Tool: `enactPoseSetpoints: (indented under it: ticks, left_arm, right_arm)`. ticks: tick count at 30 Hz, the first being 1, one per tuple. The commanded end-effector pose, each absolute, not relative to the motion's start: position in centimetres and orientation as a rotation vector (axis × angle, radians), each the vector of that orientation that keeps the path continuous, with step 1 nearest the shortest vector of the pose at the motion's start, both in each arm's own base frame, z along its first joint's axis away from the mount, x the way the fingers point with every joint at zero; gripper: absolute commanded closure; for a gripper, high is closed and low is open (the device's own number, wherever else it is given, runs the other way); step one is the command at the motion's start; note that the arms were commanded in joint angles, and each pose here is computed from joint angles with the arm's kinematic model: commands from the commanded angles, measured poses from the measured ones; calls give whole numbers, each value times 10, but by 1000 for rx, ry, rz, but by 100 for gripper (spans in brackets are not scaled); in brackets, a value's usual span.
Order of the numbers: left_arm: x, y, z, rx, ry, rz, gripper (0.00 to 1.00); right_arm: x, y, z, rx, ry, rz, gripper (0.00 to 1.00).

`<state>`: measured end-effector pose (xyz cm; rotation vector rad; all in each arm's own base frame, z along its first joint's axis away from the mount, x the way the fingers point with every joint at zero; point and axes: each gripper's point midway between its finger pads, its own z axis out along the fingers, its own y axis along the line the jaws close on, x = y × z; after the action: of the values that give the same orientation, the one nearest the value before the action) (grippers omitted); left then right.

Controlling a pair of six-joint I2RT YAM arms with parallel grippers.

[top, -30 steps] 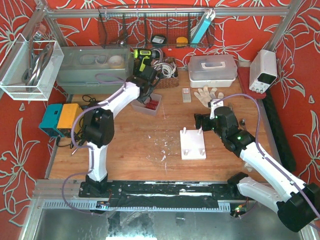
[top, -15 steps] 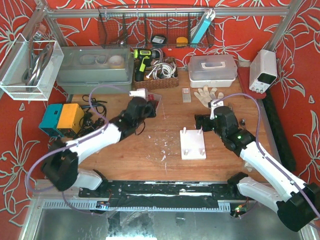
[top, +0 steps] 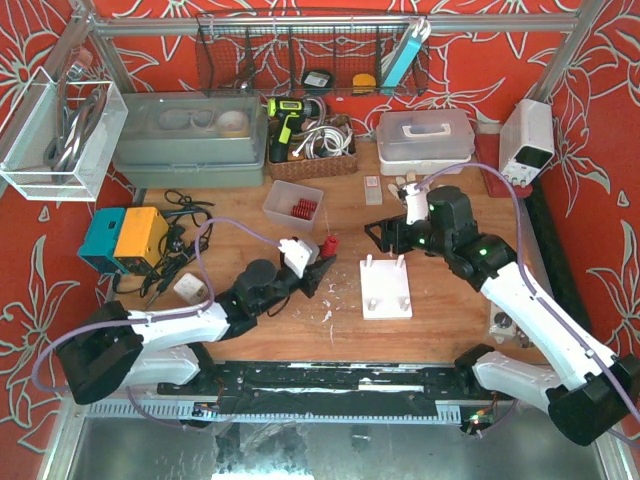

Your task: Install the large spring

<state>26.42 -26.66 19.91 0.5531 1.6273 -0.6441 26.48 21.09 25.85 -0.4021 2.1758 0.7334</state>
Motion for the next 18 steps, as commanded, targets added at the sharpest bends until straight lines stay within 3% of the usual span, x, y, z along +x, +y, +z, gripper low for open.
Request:
enactPoseSetpoints:
  ticks: [1,10,18]
  left_arm:
    - [246,-284,235,656,1378,-620,100]
    - [236,-299,226,751,1346,-607,100]
    - [226,-305,222,794,1330,-626,100]
  right_arm:
    - [231,244,259,-590,2239,969,22]
    - [201,277,244,-795,2270,1023,23]
    - [201,290,238,-816,2286,1005,35]
